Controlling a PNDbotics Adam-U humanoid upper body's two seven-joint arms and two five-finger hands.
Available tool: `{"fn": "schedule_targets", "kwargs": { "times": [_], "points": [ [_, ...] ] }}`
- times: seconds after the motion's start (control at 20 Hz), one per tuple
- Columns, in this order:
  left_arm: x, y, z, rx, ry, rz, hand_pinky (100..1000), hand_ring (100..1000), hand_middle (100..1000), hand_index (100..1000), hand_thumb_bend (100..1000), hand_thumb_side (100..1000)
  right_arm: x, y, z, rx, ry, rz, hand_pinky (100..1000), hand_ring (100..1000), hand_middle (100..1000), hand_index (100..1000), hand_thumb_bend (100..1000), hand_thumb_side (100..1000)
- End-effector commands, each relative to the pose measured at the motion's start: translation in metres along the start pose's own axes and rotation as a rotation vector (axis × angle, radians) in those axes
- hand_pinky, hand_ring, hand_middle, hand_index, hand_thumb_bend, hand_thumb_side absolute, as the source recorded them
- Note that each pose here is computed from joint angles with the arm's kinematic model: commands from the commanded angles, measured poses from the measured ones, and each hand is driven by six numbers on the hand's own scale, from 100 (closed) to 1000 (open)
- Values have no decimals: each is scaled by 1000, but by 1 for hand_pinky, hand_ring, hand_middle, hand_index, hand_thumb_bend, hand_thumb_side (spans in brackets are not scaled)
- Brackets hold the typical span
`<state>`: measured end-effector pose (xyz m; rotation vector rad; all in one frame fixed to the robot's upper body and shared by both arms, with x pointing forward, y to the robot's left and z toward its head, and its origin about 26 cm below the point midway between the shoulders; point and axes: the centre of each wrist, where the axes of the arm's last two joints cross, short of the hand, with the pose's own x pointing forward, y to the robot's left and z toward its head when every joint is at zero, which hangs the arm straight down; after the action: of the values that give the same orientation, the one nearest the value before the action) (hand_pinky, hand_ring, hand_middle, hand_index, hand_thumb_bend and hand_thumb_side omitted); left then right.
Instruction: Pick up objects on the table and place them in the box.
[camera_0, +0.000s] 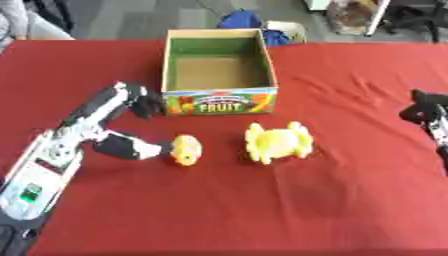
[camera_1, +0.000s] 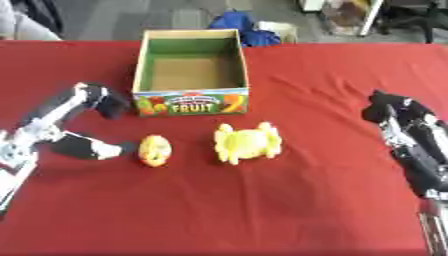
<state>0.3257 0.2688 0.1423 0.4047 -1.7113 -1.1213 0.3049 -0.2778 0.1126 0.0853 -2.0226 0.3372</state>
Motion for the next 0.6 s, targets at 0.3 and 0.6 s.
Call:
{"fn": "schedule_targets", "kwargs": {
  "times": [0.3, 0.6],
  "points": [
    [0, -2, -7, -79, -6, -47, 611, 554, 552, 711, 618, 217, 7, -3, -3, 14, -22, 17, 823, 1000, 570, 729, 100, 460],
    [-5, -10, -10, -124, 15, -66, 612, 556, 555, 713, 627, 211, 7, -3, -3, 14, -22, 17, 823, 1000, 570, 729, 100, 461]
  ]
}}
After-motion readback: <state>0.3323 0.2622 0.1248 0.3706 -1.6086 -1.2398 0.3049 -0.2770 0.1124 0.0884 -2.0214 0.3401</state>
